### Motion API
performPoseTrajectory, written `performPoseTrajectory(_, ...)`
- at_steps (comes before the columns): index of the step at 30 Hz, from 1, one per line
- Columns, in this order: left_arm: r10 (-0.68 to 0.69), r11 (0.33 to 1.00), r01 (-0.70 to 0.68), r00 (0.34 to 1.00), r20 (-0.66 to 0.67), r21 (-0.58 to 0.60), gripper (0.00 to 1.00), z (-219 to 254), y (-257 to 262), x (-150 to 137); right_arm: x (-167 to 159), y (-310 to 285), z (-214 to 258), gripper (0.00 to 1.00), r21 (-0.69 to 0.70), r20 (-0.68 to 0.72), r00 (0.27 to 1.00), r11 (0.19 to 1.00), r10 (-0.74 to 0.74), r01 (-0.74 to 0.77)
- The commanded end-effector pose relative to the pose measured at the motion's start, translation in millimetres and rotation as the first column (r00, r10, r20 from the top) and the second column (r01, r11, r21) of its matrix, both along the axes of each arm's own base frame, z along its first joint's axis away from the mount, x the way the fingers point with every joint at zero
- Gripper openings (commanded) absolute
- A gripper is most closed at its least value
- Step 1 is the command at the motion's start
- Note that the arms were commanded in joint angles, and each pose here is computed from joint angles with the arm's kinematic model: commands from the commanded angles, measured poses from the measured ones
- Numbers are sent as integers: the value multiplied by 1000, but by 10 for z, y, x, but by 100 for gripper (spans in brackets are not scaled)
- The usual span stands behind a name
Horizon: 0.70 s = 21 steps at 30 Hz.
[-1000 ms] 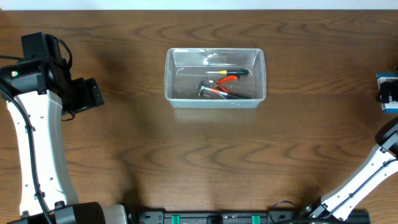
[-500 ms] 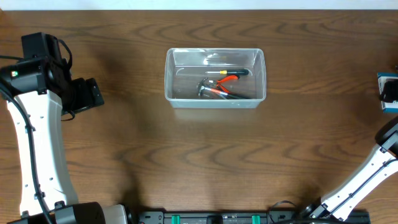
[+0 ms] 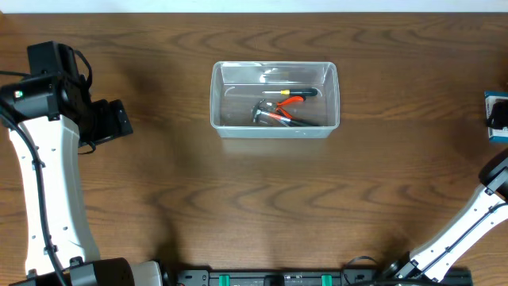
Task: Pack container
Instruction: 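Close the right gripper on the box and lift it, then carry the box left and lower it into the container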
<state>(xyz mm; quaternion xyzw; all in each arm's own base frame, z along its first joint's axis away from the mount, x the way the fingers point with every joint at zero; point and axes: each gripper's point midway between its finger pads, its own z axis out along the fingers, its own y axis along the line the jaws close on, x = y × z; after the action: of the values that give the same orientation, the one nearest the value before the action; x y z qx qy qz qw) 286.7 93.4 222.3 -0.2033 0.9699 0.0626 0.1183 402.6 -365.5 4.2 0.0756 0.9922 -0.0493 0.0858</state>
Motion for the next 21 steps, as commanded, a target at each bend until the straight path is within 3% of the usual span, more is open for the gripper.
performPoseTrajectory(1,10,1000,-10,1000,26,6,98,89,16,5,78,38,-33,68,1,6,1000,1000,-4,4)
performPoseTrajectory(10,10,1000,-10,1000,26,6,98,89,17,6,298,133,129,66,-17,47,999,1000,-1,2)
performPoseTrajectory(21,10,1000,-10,1000,26,6,98,89,17,6,964,557,989,66,-70,234,963,990,135,-121)
